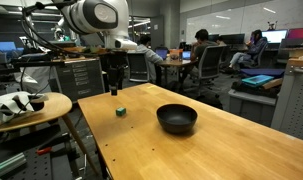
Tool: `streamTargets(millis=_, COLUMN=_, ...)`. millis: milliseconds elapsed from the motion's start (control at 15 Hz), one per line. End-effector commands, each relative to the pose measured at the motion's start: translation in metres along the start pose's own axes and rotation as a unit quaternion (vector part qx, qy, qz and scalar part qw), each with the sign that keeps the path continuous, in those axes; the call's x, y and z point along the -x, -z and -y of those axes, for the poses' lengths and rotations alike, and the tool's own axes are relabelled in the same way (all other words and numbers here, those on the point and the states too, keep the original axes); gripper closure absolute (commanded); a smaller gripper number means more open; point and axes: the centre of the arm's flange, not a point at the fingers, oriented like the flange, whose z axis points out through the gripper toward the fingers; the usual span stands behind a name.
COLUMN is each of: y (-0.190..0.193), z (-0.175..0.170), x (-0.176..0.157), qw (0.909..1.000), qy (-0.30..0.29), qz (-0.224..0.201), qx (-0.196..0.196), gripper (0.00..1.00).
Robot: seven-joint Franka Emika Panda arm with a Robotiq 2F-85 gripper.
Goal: Put the block in the bowl
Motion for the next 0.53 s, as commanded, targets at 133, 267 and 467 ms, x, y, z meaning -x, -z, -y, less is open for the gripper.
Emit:
streamTargets(millis=133, y=-0.038, z=0.075, x=-0.016, qw=0.9946, qy=-0.104, qz=0.003, qx=0.003, gripper=0.00)
streamTargets(millis=267, y=-0.050, z=0.091, x=-0.018, qw=0.9922, qy=-0.125, qz=0.005, qx=-0.006, gripper=0.00)
streamTargets(millis=467, y=-0.067, z=0.110, x=-0.020, qw=0.9892, qy=-0.146, qz=0.001, qx=-0.016, gripper=0.00)
